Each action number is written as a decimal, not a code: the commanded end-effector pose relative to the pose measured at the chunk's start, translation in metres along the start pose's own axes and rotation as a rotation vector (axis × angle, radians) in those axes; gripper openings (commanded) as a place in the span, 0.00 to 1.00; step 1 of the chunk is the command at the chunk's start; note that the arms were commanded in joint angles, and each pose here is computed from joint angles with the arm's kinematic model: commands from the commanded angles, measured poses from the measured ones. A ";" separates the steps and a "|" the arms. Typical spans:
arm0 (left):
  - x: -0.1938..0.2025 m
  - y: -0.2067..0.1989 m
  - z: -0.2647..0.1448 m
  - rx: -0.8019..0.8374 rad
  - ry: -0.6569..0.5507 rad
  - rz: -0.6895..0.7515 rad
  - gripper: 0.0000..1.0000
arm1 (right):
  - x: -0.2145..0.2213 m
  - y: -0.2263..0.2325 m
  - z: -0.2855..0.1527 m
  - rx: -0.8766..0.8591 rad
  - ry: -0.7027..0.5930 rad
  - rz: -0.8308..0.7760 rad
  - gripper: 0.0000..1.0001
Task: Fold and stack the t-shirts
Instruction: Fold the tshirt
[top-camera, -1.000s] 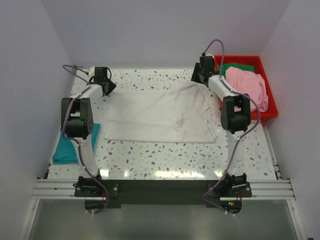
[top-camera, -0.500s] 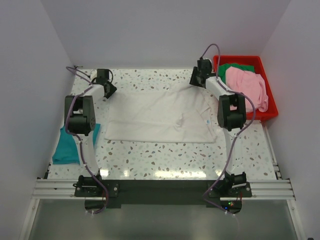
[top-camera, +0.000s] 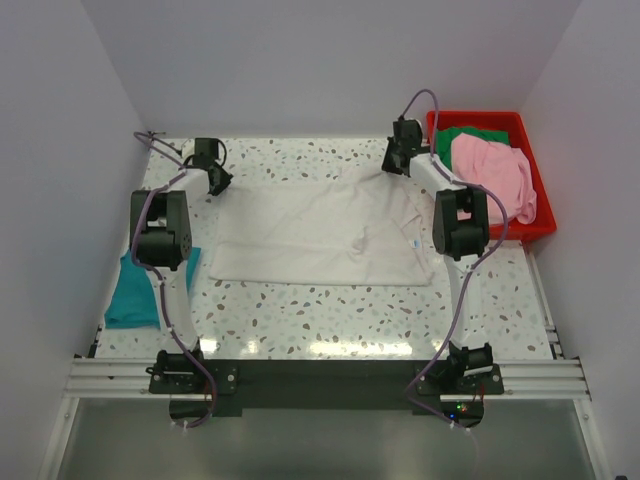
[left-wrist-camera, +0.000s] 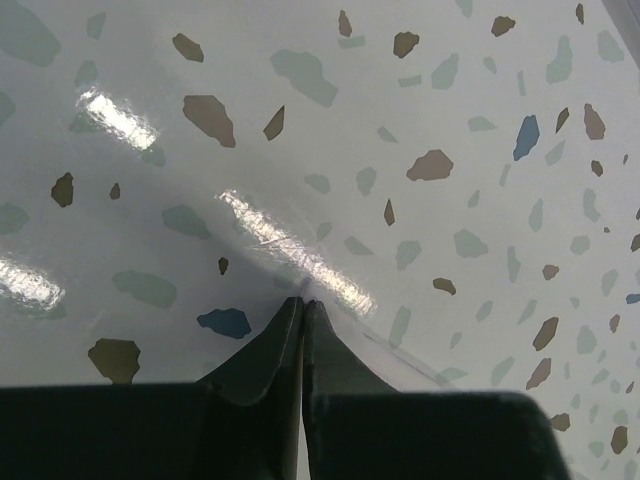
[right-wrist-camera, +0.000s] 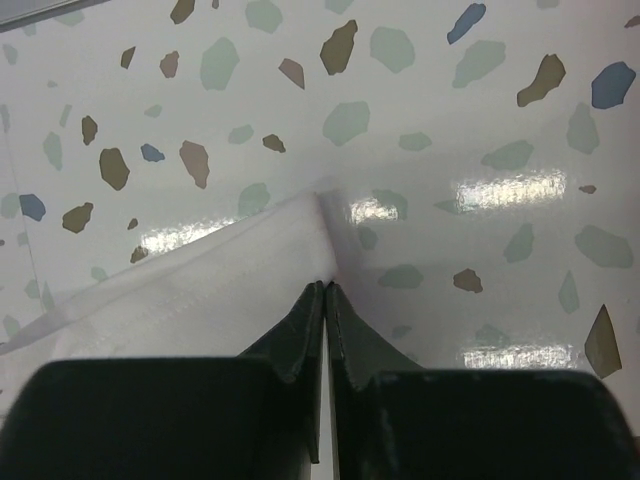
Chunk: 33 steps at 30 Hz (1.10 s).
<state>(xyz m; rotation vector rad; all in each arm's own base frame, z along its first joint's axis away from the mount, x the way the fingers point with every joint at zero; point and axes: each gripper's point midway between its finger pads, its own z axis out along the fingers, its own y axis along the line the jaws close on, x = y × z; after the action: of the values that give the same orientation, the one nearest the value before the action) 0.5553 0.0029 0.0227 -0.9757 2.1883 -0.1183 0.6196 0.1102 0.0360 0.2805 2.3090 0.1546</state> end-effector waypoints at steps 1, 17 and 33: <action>-0.014 -0.012 0.003 0.044 -0.031 0.006 0.03 | -0.037 0.013 -0.014 -0.040 -0.082 0.010 0.02; -0.055 -0.039 -0.030 0.205 -0.130 -0.043 0.00 | -0.091 0.014 -0.067 -0.066 -0.216 0.022 0.00; -0.061 -0.032 -0.058 0.284 -0.157 -0.093 0.00 | -0.079 0.003 -0.113 -0.069 -0.236 0.052 0.00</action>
<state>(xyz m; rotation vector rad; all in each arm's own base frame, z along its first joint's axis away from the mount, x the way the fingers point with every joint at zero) 0.5555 0.0043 0.0634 -0.9167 2.0538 -0.3108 0.5884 0.0927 0.1215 0.2968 2.1817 0.1828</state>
